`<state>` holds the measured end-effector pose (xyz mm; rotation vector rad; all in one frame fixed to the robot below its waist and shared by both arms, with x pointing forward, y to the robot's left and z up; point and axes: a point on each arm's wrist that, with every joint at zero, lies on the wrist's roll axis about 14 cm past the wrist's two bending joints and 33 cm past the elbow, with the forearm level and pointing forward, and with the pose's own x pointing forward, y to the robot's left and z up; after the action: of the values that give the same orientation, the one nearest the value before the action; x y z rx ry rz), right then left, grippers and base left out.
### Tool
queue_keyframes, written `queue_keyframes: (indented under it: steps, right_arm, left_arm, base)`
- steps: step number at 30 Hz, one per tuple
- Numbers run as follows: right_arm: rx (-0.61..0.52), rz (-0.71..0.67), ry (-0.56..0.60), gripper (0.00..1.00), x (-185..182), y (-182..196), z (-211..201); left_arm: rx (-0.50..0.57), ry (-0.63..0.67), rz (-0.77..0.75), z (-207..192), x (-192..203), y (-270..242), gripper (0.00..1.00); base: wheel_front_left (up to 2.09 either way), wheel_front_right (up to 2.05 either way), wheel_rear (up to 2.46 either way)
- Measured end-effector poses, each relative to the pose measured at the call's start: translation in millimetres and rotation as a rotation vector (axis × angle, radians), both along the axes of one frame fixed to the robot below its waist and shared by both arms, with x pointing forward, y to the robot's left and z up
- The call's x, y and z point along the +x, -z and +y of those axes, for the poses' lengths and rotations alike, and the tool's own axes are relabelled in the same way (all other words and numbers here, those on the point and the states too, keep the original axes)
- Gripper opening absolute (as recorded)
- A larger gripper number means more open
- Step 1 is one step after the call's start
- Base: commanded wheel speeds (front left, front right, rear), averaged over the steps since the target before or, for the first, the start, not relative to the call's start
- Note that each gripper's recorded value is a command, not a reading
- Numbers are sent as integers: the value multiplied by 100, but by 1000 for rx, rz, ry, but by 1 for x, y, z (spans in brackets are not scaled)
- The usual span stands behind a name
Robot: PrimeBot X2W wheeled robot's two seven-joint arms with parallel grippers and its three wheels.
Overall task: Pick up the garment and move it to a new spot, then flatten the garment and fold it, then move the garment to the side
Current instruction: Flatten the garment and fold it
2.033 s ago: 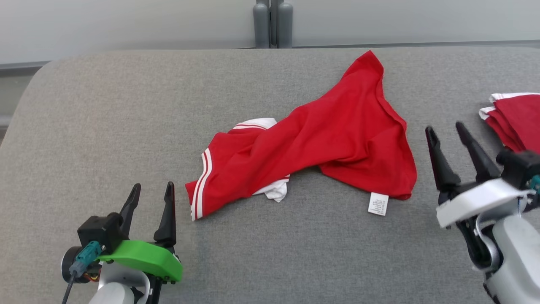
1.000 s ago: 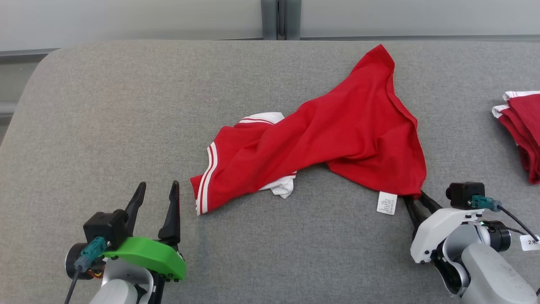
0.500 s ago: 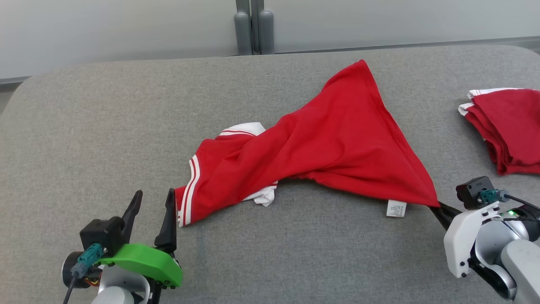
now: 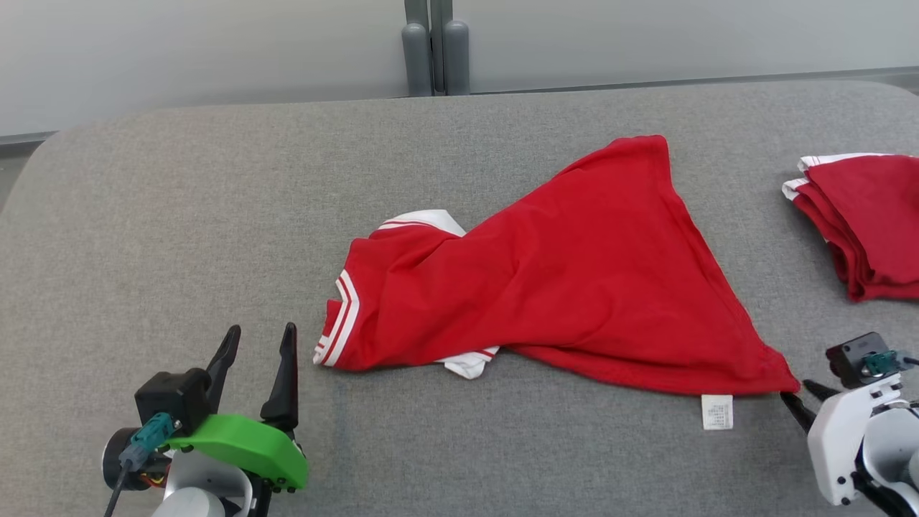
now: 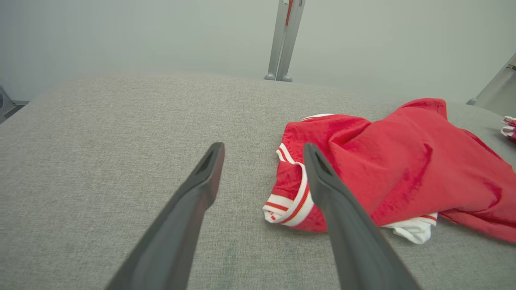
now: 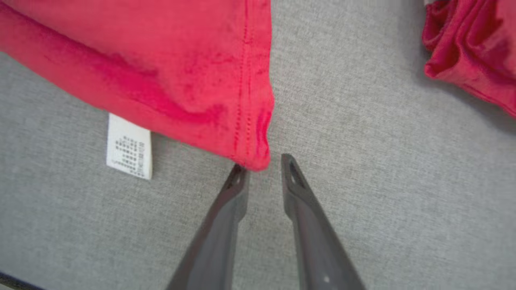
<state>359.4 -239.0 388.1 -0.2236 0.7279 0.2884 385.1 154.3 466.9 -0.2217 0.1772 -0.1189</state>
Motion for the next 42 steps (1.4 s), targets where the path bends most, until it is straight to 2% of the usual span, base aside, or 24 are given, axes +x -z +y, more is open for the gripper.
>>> queue_keyframes:
  steps: [3,10,14,16,21,26,30,36,37,38,39,42]
  right_arm:
    - [-11,-58,49,100,9,-14,-17]
    - [7,-341,159,100,34,-83,-45]
    - [92,-513,170,100,41,-119,-25]
    - [142,-563,166,100,40,-126,-8]
    - [239,-618,178,100,39,-126,19]
    - [293,-635,161,100,38,-122,40]
    - [305,-630,156,100,39,-117,45]
    - [319,-592,147,100,35,-102,53]
    - [320,-588,149,100,34,-101,53]
    - [318,-583,151,100,34,-99,52]
    - [319,-583,151,100,33,-98,52]
    - [322,-573,156,100,32,-95,51]
  left_arm:
    - [4,-3,-10,2,0,-4,100]
    - [4,13,-14,-3,-3,-8,100]
    - [7,92,70,-16,-9,6,100]
    - [8,138,122,-23,-13,15,100]
    - [29,258,256,-41,-20,40,100]
    - [38,289,308,-43,-11,50,100]
    - [67,285,341,-34,-2,62,100]
    - [82,373,383,-42,-4,78,100]
    - [78,377,371,-43,-3,77,77]
    - [77,378,358,-44,0,75,17]
    - [77,382,347,-45,2,73,0]
    - [76,394,327,-48,4,69,0]
  base:
    - [0,0,0]
    - [0,0,0]
    - [0,0,0]
    - [0,0,0]
    - [0,0,0]
    - [0,0,0]
    - [0,0,0]
    - [0,0,0]
    - [0,0,0]
    - [0,0,0]
    - [0,0,0]
    - [0,0,0]
